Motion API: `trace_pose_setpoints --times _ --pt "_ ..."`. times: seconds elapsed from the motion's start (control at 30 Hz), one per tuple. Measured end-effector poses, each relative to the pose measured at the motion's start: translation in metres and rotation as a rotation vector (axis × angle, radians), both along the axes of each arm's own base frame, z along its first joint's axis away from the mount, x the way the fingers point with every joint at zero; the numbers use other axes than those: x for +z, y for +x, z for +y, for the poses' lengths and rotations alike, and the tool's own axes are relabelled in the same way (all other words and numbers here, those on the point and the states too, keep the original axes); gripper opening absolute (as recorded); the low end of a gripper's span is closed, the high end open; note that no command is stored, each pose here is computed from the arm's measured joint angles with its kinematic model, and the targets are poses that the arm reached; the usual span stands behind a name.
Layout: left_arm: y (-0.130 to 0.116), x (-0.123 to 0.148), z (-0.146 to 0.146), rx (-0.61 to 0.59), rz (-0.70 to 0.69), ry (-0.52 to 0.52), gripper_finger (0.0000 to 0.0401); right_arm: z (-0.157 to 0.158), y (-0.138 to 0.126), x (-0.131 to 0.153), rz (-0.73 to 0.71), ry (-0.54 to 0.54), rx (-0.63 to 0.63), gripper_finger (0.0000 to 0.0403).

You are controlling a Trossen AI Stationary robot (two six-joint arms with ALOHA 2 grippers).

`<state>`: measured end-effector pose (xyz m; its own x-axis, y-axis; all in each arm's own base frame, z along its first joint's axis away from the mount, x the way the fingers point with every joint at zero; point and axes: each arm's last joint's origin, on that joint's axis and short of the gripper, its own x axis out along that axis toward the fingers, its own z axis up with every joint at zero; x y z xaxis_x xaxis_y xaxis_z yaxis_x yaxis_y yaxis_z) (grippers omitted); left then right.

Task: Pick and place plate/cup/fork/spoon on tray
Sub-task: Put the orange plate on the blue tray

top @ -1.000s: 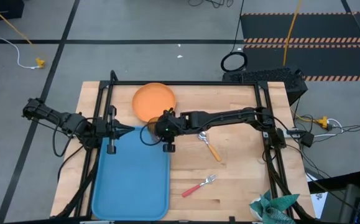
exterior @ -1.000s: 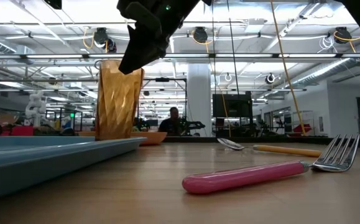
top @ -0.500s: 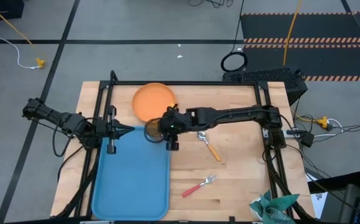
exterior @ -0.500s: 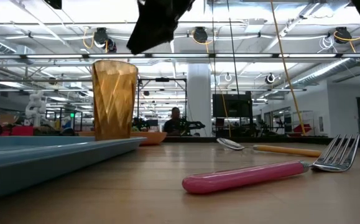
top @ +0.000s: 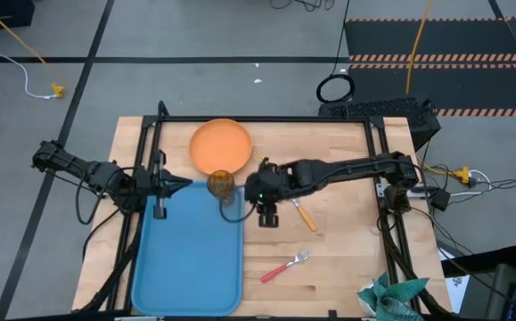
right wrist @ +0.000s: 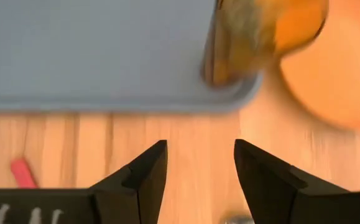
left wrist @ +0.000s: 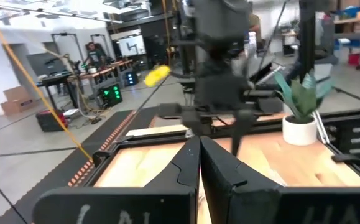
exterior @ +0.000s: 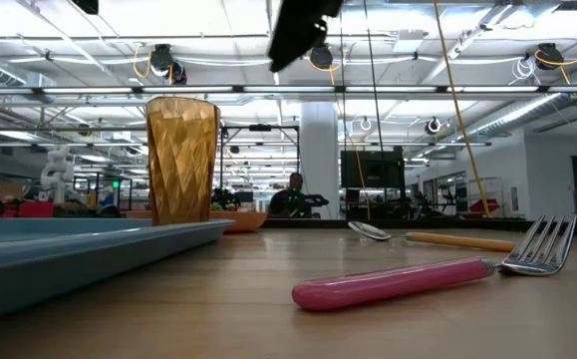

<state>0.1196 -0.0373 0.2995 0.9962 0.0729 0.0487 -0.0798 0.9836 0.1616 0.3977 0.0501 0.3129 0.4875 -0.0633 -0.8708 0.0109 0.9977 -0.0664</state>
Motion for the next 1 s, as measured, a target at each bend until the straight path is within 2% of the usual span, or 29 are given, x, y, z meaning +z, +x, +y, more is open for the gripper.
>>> trace_pose_setpoints --times 0.23,0.4,0.67,0.8,1.0 --pt "0.001 0.002 0.002 0.083 -0.021 -0.021 0.0017 0.024 -0.024 -0.035 0.122 -0.093 -0.029 0.0176" --pt "0.005 0.000 0.005 0.169 0.000 -0.008 0.0017 0.026 -0.052 -0.057 0.090 -0.138 -0.035 0.0176" --pt "0.012 -0.004 0.014 0.262 0.040 0.043 0.0017 0.010 -0.104 -0.080 -0.072 -0.090 -0.048 0.0176" --pt "0.013 -0.007 0.027 0.435 0.071 0.032 0.0017 0.000 -0.127 -0.080 -0.145 -0.068 -0.074 0.0176" --pt "0.014 -0.015 0.044 0.544 0.141 0.029 0.0017 -0.007 -0.153 -0.072 -0.212 0.010 -0.171 0.0176"
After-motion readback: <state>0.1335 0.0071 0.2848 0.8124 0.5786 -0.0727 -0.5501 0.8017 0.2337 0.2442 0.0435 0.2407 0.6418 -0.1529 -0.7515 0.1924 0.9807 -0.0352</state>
